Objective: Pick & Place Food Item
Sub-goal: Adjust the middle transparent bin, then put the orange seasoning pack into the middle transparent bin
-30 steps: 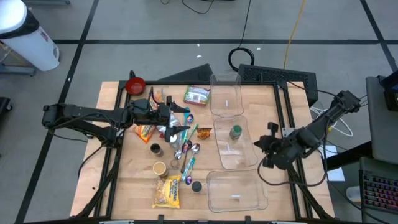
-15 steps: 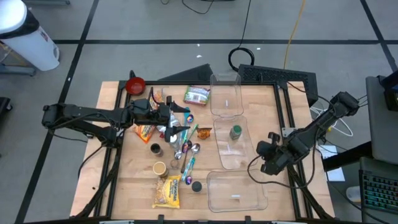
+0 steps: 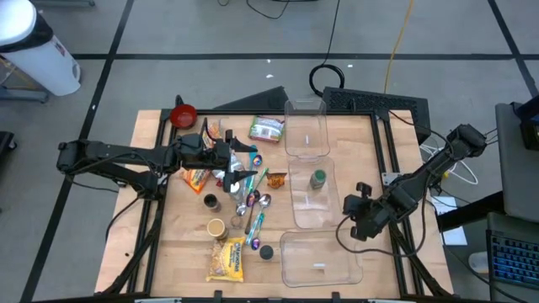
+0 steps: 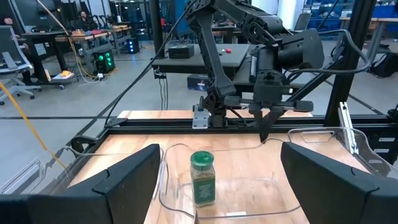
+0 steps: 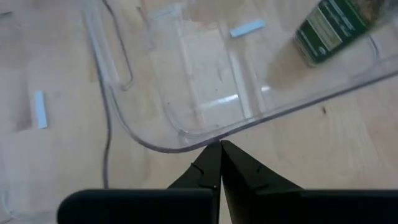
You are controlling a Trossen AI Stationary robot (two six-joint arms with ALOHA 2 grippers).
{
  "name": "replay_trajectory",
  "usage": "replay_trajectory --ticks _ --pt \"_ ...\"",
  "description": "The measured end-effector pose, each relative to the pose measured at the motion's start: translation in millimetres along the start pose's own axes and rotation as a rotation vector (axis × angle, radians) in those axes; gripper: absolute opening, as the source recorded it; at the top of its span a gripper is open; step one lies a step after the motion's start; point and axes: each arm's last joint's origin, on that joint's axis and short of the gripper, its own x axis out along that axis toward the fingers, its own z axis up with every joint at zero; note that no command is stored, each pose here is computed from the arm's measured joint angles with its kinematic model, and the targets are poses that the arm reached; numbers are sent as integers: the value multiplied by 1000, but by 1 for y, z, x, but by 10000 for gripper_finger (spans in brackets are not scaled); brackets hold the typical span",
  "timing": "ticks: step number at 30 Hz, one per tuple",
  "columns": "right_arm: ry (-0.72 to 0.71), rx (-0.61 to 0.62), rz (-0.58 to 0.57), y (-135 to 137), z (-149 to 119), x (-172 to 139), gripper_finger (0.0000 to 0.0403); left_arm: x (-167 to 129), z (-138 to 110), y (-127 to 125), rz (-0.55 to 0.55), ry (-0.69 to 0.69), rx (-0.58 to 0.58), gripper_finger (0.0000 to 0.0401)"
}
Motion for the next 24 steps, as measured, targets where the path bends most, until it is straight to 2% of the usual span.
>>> replay_trajectory --ticks 9,13,16,19,24 --pt "30 -15 -39 -5 -3 -2 0 0 0 0 0 0 0 329" --pt "-5 -15 -66 -13 -4 -11 0 0 0 0 0 0 9 334" --pt "-93 -15 -109 -24 -4 -23 0 0 0 3 -26 -5 40 338" --pt "-252 -23 -165 -36 -2 -38 0 -2 0 10 -76 -12 43 339" --pt "-563 -62 -255 -46 6 -55 0 -6 -13 26 -28 22 12 340"
